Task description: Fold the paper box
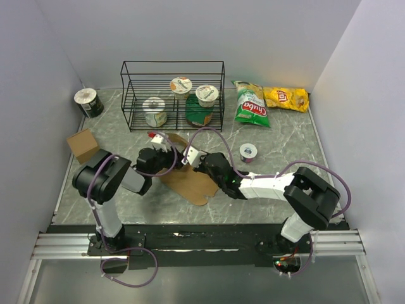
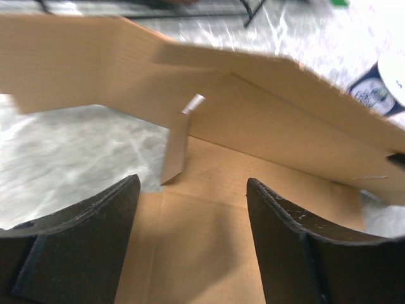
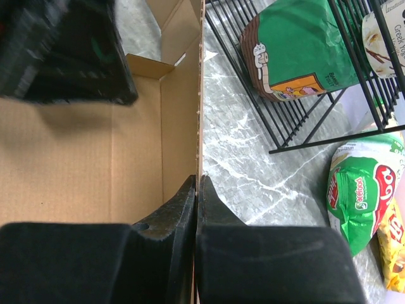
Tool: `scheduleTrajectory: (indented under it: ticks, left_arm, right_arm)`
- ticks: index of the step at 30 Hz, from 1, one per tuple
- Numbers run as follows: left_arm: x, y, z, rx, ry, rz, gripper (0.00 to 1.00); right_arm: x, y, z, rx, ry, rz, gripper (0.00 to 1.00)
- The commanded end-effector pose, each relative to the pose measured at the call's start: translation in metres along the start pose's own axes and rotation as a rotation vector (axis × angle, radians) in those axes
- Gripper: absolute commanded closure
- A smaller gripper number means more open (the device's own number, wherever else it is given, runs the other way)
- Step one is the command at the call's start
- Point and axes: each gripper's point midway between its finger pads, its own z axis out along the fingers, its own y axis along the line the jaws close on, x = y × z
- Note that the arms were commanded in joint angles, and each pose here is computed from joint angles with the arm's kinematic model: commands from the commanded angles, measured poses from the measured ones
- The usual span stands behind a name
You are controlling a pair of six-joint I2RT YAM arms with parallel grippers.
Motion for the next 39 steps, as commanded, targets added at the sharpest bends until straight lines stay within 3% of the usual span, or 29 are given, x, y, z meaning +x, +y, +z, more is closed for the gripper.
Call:
scheduleTrajectory:
  ticks: [1,6,9,13,19,27,39]
  left_arm:
    - [-0.036,-0.004,-0.018,0.020,-0.087,-0.026,0.24]
    - [-0.049,-0.012,-0.032,0.044,-0.100,0.009,0.26]
    - [-0.077,-0.014,-0.044,0.041,-0.166,0.004,0.31]
    - [-0.113,-0.017,-0.038,0.048,-0.211,-0.050,0.38]
    - [-0.144,-0.038,-0.025,0.157,-0.273,-0.049,0.36]
    - [-0.107,-0.025,0.013,0.168,-0.075,-0.114,0.36]
    - [-0.083,-0.037,0.002,0.180,0.009,-0.309,0.37]
  right_arm:
    - [-0.002,0.001,0.005,-0.014,-0.009,0.022,1.00]
    - [0.000,0.000,0.005,-0.014,-0.005,0.022,1.00]
    - [0.000,0.000,0.005,-0.013,-0.004,0.023,1.00]
    - [0.001,0.000,0.005,-0.017,-0.001,0.021,1.00]
    - [0.000,0.001,0.005,-0.017,-0.004,0.021,1.00]
    - [0.002,0.003,0.006,-0.021,0.003,0.023,1.00]
    - [0.003,0.003,0.010,-0.021,0.010,0.017,1.00]
